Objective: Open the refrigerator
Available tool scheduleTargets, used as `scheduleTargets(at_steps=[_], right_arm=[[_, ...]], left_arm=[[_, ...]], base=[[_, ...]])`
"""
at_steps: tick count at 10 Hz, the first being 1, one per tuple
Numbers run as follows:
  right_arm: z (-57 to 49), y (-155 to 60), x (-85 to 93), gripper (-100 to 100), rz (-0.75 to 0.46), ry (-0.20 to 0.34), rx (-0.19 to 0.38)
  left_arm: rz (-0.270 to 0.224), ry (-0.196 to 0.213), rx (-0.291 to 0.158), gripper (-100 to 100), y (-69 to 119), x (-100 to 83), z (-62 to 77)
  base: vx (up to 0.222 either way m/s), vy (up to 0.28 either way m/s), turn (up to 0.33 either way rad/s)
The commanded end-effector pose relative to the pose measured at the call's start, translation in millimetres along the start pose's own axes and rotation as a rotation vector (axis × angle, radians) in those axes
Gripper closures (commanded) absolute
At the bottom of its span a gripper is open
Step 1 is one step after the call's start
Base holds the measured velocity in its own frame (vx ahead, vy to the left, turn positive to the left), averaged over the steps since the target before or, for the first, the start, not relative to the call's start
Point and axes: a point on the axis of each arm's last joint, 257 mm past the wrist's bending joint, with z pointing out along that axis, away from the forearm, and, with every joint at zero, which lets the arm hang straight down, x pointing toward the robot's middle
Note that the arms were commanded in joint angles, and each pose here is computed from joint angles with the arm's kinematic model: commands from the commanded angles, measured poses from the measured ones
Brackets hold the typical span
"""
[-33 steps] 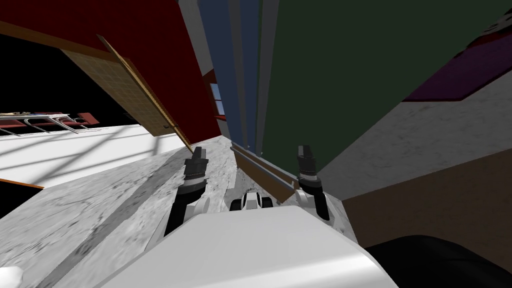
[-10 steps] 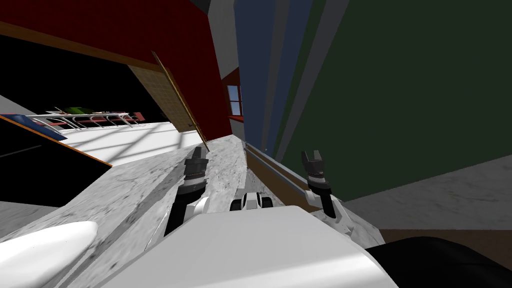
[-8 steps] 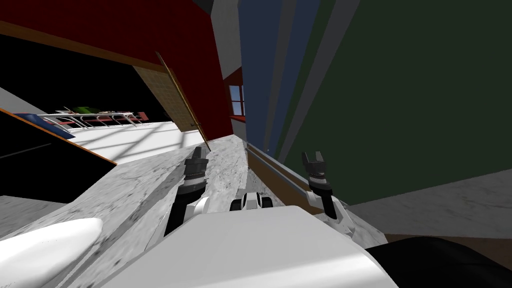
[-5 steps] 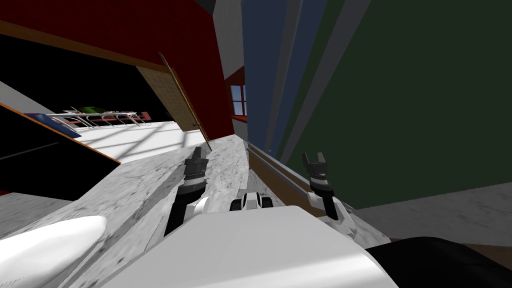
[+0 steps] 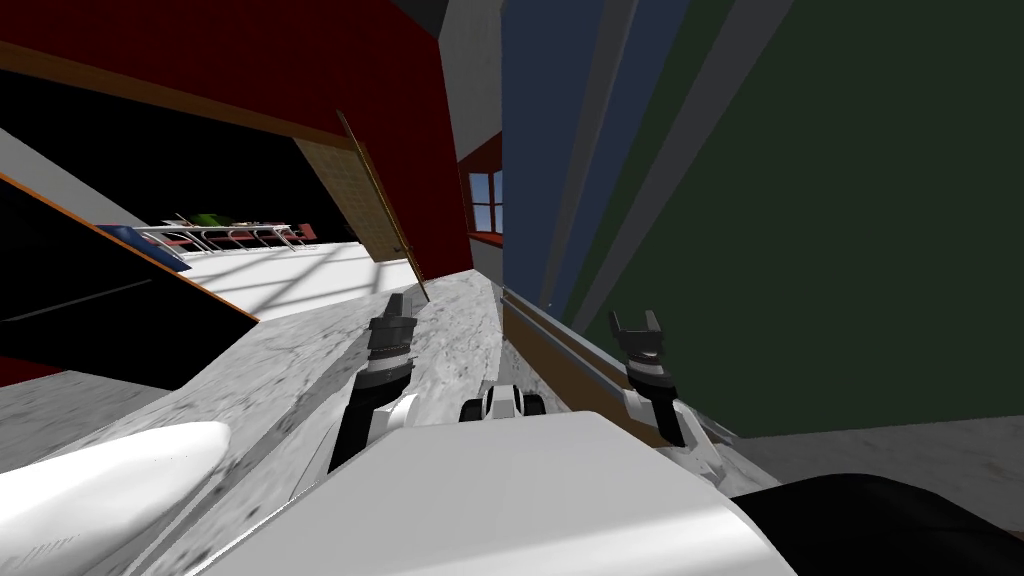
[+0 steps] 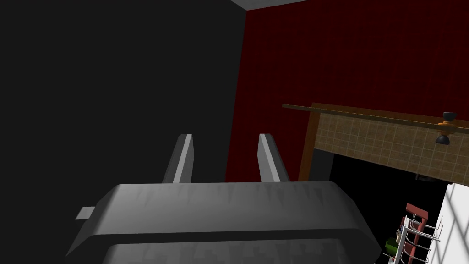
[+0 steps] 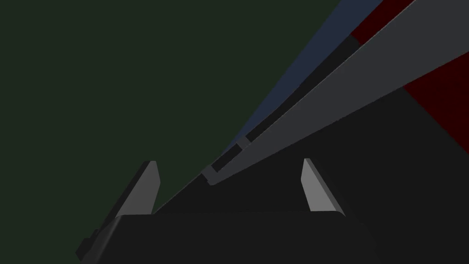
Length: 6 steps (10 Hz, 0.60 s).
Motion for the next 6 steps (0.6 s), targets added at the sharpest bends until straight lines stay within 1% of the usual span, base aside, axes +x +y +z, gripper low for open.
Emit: scheduleTargets(at_steps=[1,2,3,4,5,6], right_arm=[[-10.5,-14,8.8,-100,-0.111,0.029,0.012],[-20.0,-25,16.4,-100,-0.171,0.055,0.023],[-20.0,-25,16.4,-100,-0.195,0.055,0.022],[-30.4,-37,23.6,-100,-0.251,0.083,0.032],[-30.4,-37,23.6,-100,-0.276,0.083,0.031],[-41.4,-49,30.5,-100,-0.329,0.112,0.042]], left_arm=[[0.000,0.000,0.000,0,0.0,0.0,0.0],[0.000,0.000,0.000,0,0.0,0.0,0.0],[0.000,0.000,0.000,0,0.0,0.0,0.0],[0.000,0.000,0.000,0,0.0,0.0,0.0],[0.000,0.000,0.000,0,0.0,0.0,0.0],[0.000,0.000,0.000,0,0.0,0.0,0.0]], base=[[0.041,0.049,0.029],[0.035,0.069,0.079],[0.048,0.058,0.059],[0.067,0.060,0.057],[0.042,0.054,0.022],[0.034,0.066,0.093]])
